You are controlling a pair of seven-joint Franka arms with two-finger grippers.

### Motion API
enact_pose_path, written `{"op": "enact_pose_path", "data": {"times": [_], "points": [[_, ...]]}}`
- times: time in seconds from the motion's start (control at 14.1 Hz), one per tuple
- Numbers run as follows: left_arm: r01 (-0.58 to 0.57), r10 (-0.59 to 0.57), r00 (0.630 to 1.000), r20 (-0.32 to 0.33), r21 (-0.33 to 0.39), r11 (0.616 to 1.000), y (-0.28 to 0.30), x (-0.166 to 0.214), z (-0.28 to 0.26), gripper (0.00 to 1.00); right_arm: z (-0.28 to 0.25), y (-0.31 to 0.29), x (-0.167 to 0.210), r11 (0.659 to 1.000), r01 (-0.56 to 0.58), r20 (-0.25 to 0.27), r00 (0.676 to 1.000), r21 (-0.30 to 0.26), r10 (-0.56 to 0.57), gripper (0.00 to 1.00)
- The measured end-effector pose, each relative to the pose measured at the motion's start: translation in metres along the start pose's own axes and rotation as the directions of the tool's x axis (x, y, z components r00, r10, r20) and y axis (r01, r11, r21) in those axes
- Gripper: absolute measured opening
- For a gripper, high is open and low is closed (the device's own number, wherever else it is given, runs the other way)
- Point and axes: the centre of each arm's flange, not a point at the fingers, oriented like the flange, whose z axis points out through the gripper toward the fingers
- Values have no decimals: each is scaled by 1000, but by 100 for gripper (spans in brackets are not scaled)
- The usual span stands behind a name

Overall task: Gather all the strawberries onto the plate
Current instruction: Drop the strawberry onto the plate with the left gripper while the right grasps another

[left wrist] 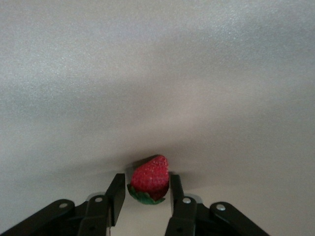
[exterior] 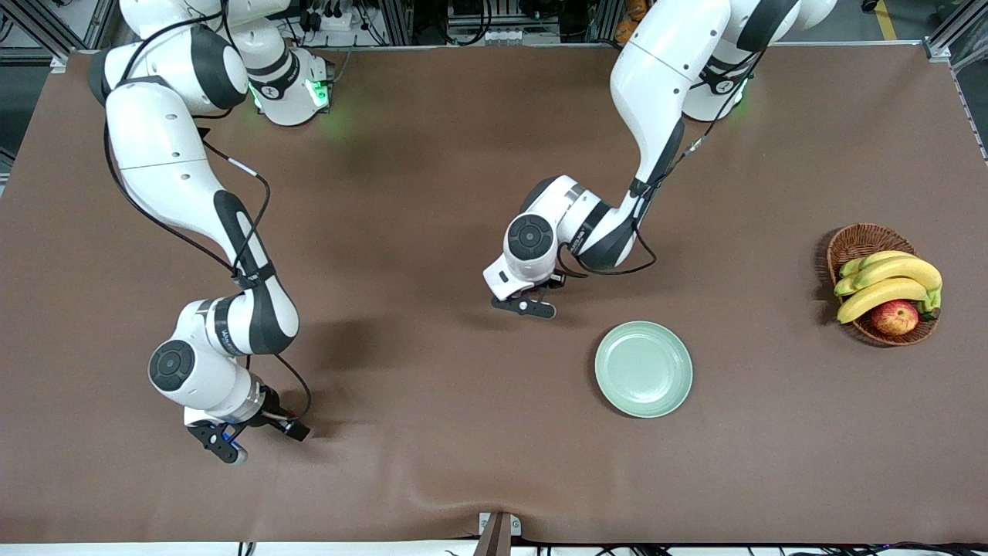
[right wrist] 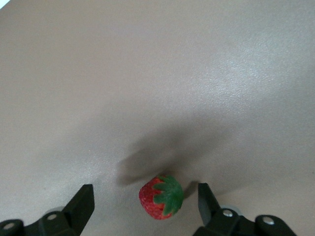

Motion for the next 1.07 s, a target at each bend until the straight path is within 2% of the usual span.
{"op": "enact_pose_path", "data": {"times": [0.07,0.14,0.21,0.28,0.43,0.5,0.78,1.07], "points": [[0,0,1000,-1,0,1000,0,0,0,46,0,0,0,1000,0,0,1000,0,0,79],[0,0,1000,-3,0,1000,0,1,-1,45,0,0,0,1000,0,0,1000,0,0,79],[1,-1,1000,-4,-1,1000,-1,1,-2,38,0,0,0,1000,0,0,1000,0,0,74],[1,-1,1000,-6,-1,1000,-1,2,-3,38,0,0,0,1000,0,0,1000,0,0,62],[1,-1,1000,-9,-3,1000,-1,2,-5,32,1,0,0,1000,-1,0,1000,0,1,40],[2,-2,1000,-11,-3,1000,-1,3,-7,32,0,0,0,1000,-1,-1,1000,1,1,36],[23,-22,1000,-18,25,999,-28,17,-41,32,0,0,0,1000,-1,-1,1000,1,1,35],[13,-14,998,-64,-3,1000,-122,52,-99,32,-3,2,5,1000,7,-10,1000,2,-7,35]]}}
